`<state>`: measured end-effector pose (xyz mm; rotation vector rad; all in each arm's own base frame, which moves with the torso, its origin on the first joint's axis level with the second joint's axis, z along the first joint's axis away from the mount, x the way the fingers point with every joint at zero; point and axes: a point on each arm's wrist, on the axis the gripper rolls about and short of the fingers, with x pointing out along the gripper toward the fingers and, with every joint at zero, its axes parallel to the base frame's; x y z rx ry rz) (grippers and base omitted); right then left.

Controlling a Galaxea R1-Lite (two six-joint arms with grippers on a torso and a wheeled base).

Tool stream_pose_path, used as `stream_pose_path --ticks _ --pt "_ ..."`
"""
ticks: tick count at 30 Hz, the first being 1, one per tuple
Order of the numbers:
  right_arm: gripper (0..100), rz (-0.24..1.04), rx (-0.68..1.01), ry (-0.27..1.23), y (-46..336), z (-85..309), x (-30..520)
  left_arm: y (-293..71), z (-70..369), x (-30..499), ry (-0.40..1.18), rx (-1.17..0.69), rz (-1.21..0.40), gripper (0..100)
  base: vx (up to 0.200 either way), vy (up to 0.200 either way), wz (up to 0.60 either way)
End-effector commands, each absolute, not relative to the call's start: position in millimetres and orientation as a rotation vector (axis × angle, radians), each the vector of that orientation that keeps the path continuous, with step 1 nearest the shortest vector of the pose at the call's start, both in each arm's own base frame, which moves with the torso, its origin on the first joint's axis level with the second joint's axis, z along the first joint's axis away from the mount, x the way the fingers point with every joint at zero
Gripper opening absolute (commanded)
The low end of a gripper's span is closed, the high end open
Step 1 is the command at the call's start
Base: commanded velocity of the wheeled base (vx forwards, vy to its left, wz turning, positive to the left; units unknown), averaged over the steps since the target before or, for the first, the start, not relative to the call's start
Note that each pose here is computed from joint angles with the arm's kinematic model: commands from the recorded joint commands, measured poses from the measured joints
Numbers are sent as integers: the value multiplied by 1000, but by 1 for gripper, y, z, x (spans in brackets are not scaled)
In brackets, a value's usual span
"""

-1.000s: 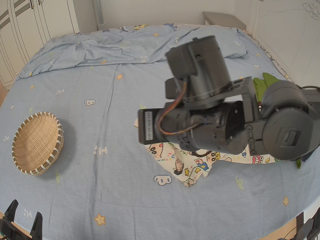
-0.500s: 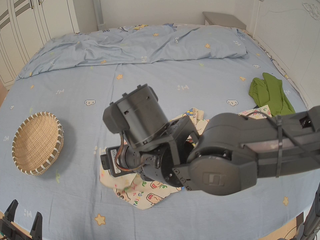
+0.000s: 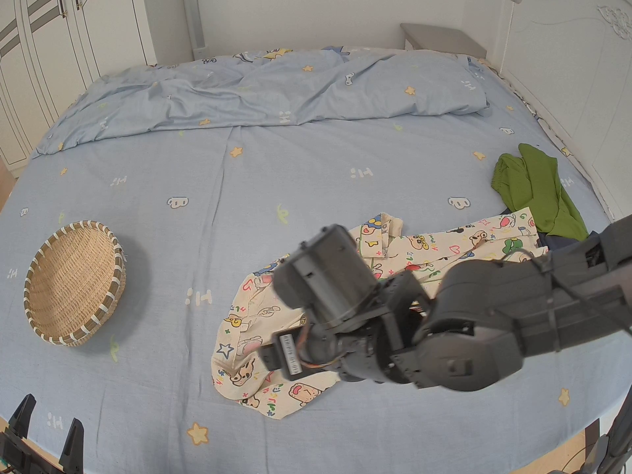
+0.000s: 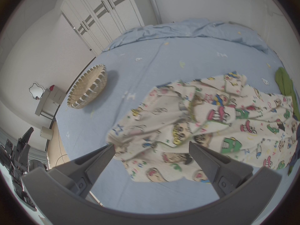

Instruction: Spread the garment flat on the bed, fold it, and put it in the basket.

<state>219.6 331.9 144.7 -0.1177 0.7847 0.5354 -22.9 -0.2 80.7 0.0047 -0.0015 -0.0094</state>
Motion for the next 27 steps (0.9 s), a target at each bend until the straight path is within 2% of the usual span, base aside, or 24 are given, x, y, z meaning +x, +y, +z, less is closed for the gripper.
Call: stream_pose_path --ticks 1,2,3,4,8,10,13,21,23,24,25,26,27 --pt "100 479 93 731 203 176 219 0 75 -23 0 5 -8 100 0 0 0" --pt "100 478 95 731 200 176 218 0 75 -23 0 5 -9 100 0 0 0" --pt "100 482 142 704 170 178 209 0 75 -23 0 8 -11 100 0 0 0" --pt "100 480 173 685 154 180 204 0 75 -23 0 11 -12 100 0 0 0" --pt "100 470 238 615 124 186 190 0 76 -23 -2 17 -14 100 0 0 0" --pt "100 423 276 541 99 186 180 0 77 -22 18 46 -22 100 0 0 0" --pt "100 417 311 471 91 191 176 0 77 -17 66 84 -40 100 0 0 0" --pt "100 415 319 400 93 194 183 -1 78 -23 -23 106 -30 100 0 0 0" --pt "100 409 320 397 93 193 186 -1 105 -29 -148 107 -4 100 0 0 0" --pt "100 405 318 402 94 191 189 0 197 -61 -474 48 -9 100 0 0 0" --pt "100 405 313 404 95 190 191 1 232 -67 -526 0 -24 100 0 0 0" --pt "100 401 308 404 95 189 195 2 283 -49 -458 -106 -58 100 0 0 0" --pt "100 401 308 405 95 188 195 2 286 -46 -444 -112 -61 100 0 0 0"
